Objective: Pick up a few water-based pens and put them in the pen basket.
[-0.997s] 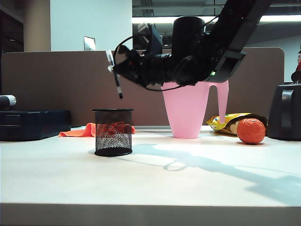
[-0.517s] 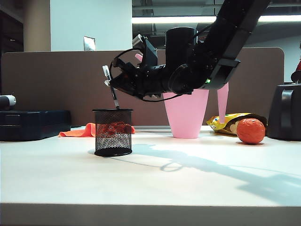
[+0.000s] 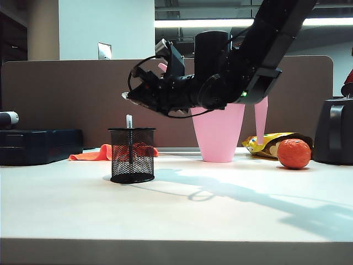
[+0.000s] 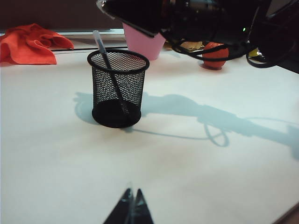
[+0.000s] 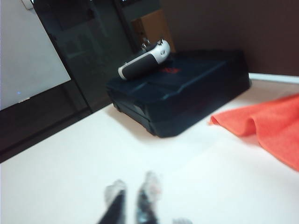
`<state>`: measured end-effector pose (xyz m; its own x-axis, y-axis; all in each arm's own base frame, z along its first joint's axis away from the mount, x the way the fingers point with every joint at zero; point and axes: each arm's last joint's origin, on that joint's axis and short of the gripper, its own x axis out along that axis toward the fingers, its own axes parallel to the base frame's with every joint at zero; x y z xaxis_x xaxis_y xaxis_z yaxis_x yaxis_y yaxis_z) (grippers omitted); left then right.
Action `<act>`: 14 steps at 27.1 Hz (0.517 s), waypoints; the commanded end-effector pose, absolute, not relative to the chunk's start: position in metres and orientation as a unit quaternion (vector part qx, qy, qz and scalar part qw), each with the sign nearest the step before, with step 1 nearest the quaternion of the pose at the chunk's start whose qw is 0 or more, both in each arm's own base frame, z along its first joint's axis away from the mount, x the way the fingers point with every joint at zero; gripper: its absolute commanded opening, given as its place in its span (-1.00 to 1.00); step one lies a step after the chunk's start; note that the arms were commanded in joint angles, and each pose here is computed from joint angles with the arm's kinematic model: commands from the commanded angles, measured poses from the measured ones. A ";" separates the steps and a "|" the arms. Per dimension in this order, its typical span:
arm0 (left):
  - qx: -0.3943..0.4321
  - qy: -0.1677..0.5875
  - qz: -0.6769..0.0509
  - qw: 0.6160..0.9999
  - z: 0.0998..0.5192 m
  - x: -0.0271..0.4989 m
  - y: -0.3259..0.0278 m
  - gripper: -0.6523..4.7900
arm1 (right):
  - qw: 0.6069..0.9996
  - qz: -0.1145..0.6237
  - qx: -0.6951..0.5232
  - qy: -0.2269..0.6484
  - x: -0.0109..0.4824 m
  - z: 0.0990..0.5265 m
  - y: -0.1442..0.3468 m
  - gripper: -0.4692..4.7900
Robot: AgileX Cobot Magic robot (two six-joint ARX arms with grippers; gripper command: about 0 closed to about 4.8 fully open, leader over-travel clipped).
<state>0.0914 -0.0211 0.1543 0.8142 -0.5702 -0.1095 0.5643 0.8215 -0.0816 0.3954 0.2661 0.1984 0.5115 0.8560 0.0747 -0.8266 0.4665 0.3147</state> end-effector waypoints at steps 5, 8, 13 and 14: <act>-0.020 0.060 -0.300 0.952 0.156 0.091 -0.021 -0.78 | 0.855 0.497 0.149 -0.016 0.390 0.242 0.256 -0.86; -0.020 0.060 -0.299 0.952 0.156 0.091 -0.021 -0.78 | 0.857 0.493 0.149 -0.027 0.388 0.259 0.248 -0.86; -0.020 0.061 -0.300 0.952 0.155 0.091 -0.021 -0.78 | 0.878 0.471 0.088 -0.012 0.379 0.292 0.229 -0.86; -0.020 0.061 -0.300 0.952 0.155 0.091 -0.021 -0.78 | 0.882 0.464 0.079 -0.004 0.378 0.296 0.224 -0.86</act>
<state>0.0914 -0.0211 0.1542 0.8141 -0.5702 -0.1099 0.5643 0.8215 -0.0818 0.3791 0.2292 0.2918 0.5492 0.8253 0.1310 -0.8330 0.5283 0.1644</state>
